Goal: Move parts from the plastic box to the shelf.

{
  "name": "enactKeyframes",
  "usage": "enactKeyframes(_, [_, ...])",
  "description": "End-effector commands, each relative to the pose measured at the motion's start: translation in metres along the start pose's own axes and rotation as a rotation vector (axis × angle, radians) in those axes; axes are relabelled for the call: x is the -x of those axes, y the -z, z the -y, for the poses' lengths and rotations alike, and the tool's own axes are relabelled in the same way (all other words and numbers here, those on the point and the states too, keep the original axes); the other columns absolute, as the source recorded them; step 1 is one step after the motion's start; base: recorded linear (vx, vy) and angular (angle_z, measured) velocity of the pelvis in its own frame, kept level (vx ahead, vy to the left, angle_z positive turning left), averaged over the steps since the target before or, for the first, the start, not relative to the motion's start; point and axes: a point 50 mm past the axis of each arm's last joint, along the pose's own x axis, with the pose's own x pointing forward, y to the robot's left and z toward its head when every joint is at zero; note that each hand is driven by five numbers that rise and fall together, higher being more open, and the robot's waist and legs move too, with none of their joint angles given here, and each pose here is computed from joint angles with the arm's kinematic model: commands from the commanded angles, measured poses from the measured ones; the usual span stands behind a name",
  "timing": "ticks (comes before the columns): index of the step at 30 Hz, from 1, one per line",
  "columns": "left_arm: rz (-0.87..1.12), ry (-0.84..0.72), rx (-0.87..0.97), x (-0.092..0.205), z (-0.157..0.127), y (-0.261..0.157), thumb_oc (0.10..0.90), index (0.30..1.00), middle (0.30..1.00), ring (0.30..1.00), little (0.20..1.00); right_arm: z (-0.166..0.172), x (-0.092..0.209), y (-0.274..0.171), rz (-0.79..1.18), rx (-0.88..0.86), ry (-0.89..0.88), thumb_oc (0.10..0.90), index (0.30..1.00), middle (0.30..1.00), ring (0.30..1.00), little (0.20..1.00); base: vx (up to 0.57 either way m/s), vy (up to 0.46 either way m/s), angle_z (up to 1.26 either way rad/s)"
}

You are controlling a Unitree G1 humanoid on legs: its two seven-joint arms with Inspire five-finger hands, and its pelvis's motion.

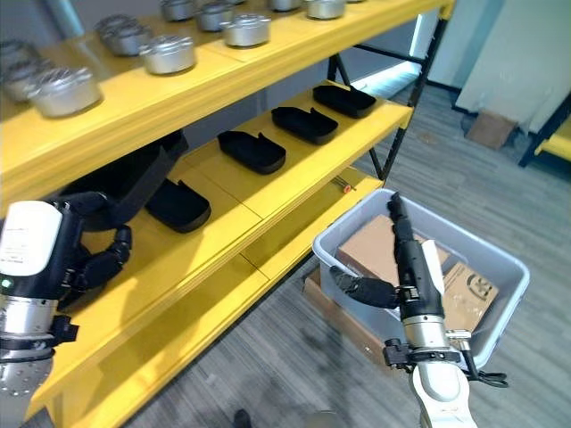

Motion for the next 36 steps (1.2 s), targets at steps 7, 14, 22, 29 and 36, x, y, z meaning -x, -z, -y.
enactKeyframes(7, [0.121, -0.26, 0.049, -0.021, -0.032, -0.021, 0.4, 0.3, 0.3, 0.3, 0.3, 0.015, -0.019, -0.042, 0.273, 0.029, 0.055, 0.9, 1.0, 1.0, 1.0, 1.0, -0.03, -0.093, 0.2])
enactKeyframes(14, [0.071, -0.224, 0.078, -0.013, -0.023, -0.017, 0.4, 0.3, 0.3, 0.3, 0.3, 0.023, -0.015, -0.045, 0.283, 0.065, 0.074, 0.9, 1.0, 1.0, 1.0, 1.0, -0.1, -0.095, 0.29])
enactKeyframes(22, [0.043, -0.289, 0.105, -0.01, -0.029, -0.015, 0.4, 0.3, 0.3, 0.3, 0.3, 0.032, -0.007, -0.042, 0.269, 0.066, 0.14, 0.9, 1.0, 1.0, 1.0, 1.0, -0.06, 0.044, 0.51])
enactKeyframes(29, [0.12, -0.343, 0.061, -0.019, -0.036, -0.023, 0.4, 0.3, 0.3, 0.3, 0.3, 0.041, -0.003, -0.044, 0.294, 0.132, 0.222, 0.9, 1.0, 1.0, 1.0, 1.0, -0.02, 0.155, 0.36])
enactKeyframes(36, [0.129, -0.379, 0.058, -0.02, -0.041, -0.024, 0.4, 0.3, 0.3, 0.3, 0.3, 0.042, 0.003, -0.041, 0.271, 0.175, 0.244, 0.9, 1.0, 1.0, 1.0, 1.0, 0.09, 0.24, 0.19])
